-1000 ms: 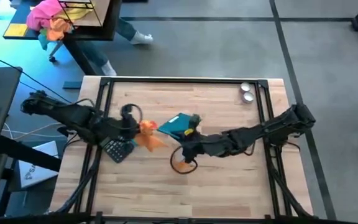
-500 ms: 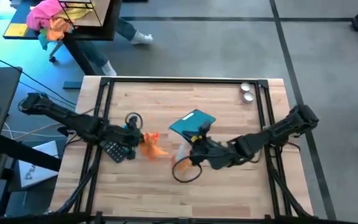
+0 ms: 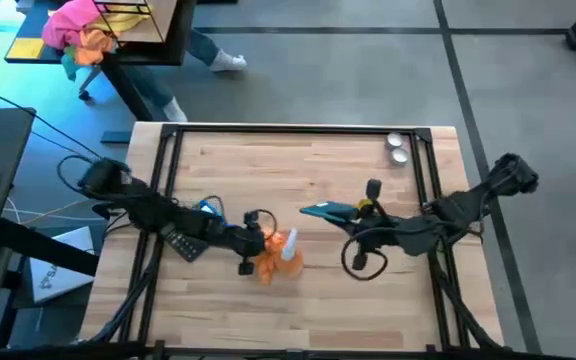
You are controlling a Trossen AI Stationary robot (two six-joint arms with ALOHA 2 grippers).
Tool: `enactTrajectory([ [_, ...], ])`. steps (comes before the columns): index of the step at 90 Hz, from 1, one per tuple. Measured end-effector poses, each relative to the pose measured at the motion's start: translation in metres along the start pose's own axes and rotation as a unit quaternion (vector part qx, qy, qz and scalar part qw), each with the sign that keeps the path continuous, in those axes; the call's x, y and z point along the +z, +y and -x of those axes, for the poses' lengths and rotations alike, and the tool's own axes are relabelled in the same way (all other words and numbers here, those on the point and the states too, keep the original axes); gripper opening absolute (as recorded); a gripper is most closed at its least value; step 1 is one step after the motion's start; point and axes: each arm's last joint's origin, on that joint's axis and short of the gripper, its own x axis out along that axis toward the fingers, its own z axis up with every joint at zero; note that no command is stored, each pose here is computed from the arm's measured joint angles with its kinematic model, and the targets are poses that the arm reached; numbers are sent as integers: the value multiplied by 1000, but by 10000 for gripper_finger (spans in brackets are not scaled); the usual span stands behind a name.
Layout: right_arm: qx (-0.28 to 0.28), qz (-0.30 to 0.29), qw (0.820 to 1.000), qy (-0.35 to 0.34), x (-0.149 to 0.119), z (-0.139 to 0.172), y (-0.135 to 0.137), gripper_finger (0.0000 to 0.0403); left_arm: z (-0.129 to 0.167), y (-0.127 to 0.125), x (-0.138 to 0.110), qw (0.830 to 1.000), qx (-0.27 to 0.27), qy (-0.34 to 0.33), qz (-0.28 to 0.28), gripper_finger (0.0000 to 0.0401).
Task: Apply microfiber cloth
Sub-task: Wipe the blue phone with the orange microfiber cloth
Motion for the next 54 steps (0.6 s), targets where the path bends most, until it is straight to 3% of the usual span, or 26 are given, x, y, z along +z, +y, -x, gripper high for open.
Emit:
enactTrajectory([
  [18, 16, -24, 1000, -3, -1, 0, -7, 0, -62, -1, 27, 998, -44, -47, -29, 5],
  [34, -10, -20, 1000, -1, -2, 7, -22, 0, -102, -3, 59, 993, -74, -76, -54, 5],
  [43, -19, -32, 999, 4, -4, 12, -31, 0, -99, -2, 75, 995, -59, -26, -76, 5],
  [54, -22, -55, 998, 27, -11, 18, -39, 0, -67, 5, 82, 992, -11, 85, -95, 5],
])
